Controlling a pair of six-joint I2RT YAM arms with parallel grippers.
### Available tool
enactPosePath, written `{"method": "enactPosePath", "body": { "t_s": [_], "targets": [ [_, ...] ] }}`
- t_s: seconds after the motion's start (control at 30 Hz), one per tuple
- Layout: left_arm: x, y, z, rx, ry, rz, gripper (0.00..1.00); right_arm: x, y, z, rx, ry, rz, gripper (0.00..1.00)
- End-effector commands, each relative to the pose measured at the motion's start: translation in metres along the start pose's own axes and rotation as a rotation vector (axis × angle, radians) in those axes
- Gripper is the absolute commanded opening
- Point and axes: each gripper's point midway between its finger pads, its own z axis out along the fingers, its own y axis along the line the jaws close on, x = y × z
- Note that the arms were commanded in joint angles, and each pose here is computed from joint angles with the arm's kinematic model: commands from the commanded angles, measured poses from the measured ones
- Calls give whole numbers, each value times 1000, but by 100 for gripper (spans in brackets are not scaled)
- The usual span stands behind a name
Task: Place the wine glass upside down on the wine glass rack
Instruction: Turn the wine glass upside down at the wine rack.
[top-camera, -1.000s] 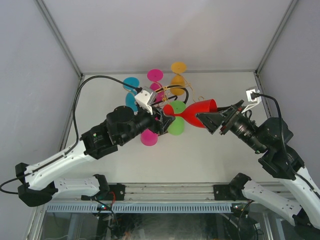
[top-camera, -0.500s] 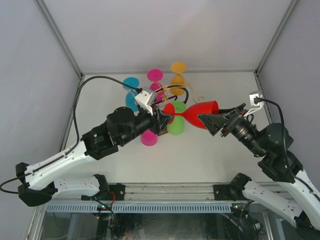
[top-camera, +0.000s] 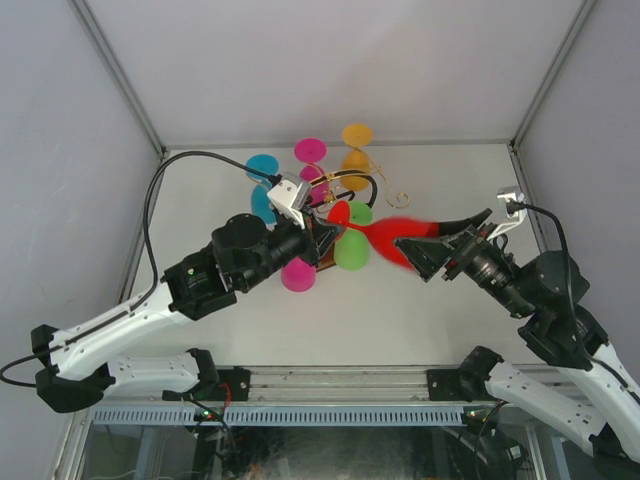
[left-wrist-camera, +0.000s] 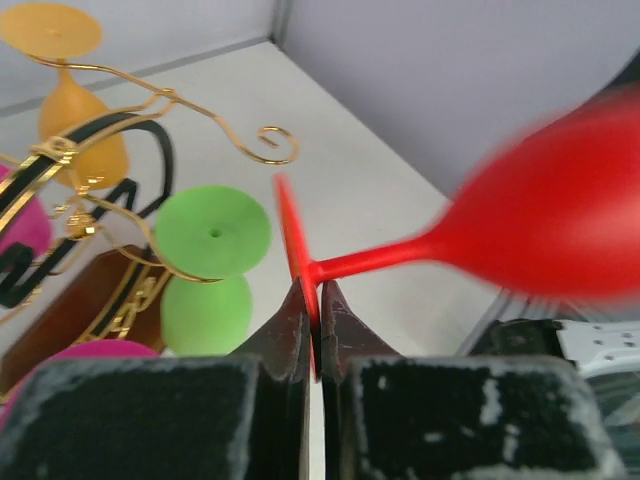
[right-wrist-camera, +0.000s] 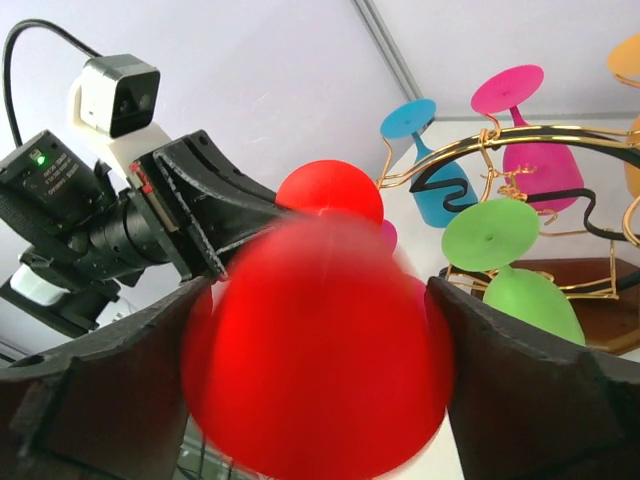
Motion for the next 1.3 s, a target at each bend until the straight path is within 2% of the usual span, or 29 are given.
{"method": "enactPosePath", "body": {
  "t_s": [0.0,0.1,0.33,0.47,0.67,0.8,0.97,1.07,1.27],
  "targets": [
    [3,28,-11,-104,5,137,0,-13,18,-13,-77,-31,-63,91],
    [1,39,-18,-150,8,185,0,-10,12,-22,-46,1,-96,99],
    [4,54,-35,-163,37,346,0,-16,-14,-50,75,-31,-218,100],
    [10,55,-44,-122,82,477,0,-9,-29,-63,147,64,-326,100],
    [20,51,-54,-160,113,722,0,2,-24,-68,107,162,-376,100],
    [23,30,-54,-68,96,762,0,18,-14,-51,55,292,-371,94],
    [23,16,-51,-17,90,818,0,39,11,-22,-102,396,-318,77],
    [22,11,-50,-8,88,850,0,51,21,-5,-170,448,-277,68],
    [21,1,-49,15,74,880,0,69,32,27,-257,502,-222,59]
  ]
}}
